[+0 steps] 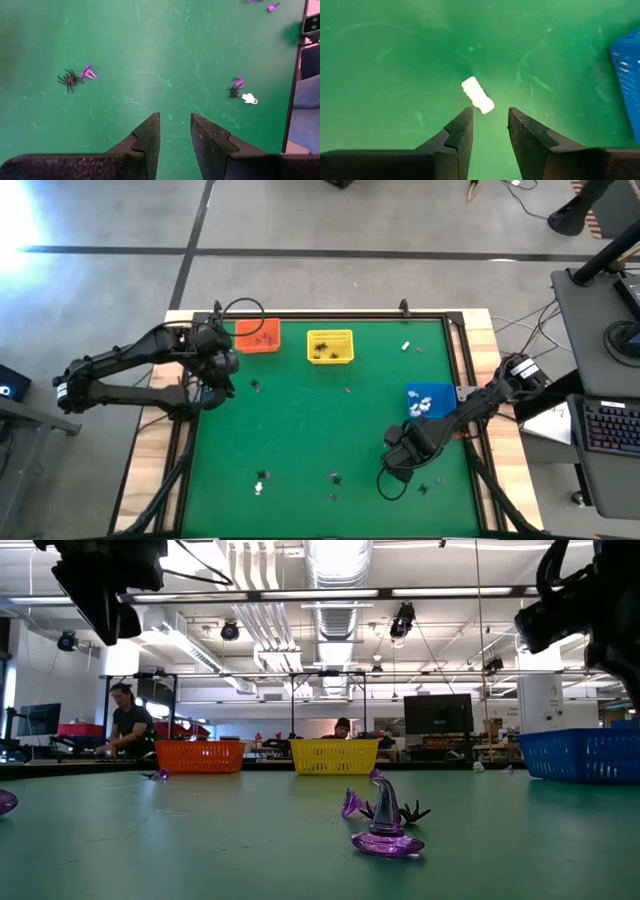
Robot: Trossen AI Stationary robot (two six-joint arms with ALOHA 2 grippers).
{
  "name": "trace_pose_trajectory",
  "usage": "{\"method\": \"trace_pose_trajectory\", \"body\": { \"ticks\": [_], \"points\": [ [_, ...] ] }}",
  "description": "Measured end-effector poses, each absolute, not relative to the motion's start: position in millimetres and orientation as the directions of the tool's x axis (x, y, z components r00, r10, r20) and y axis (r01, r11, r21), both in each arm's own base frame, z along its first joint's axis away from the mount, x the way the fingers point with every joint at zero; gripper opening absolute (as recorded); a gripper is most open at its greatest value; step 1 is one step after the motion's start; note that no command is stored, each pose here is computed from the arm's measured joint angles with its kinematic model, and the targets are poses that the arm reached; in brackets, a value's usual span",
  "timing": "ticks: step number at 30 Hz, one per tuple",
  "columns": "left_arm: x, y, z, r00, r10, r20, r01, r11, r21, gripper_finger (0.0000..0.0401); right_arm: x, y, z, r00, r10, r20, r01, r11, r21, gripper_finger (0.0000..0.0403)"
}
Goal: Sort Halloween decoration
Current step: Put the white skeleton toy into the blue basket
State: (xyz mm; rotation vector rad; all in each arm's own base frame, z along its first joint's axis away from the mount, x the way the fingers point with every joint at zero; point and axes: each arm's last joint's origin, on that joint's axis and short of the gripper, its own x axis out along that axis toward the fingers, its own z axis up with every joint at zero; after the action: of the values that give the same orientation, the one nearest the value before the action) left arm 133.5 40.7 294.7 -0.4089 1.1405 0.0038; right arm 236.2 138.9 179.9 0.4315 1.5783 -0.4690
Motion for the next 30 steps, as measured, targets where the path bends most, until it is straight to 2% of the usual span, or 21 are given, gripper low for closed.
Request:
{"method": "trace_pose_trajectory", "body": {
  "ticks": [8,23,30],
  "points": [
    [137,42,292,0.408,-0.21,-0.889,-0.251,0.91,-0.33,0.0091,235,137,162,-0.011,0.026,-1.0,0.536,0.844,0.016,0.0116],
    [138,43,292,0.404,-0.211,-0.89,-0.279,0.898,-0.34,0.0091,226,128,139,-0.004,0.029,-1.0,0.543,0.839,0.022,0.0115],
    [139,43,292,0.407,-0.21,-0.889,-0.298,0.889,-0.347,0.0091,226,127,136,0.004,0.044,-0.999,0.554,0.831,0.039,0.0079]
  ]
}}
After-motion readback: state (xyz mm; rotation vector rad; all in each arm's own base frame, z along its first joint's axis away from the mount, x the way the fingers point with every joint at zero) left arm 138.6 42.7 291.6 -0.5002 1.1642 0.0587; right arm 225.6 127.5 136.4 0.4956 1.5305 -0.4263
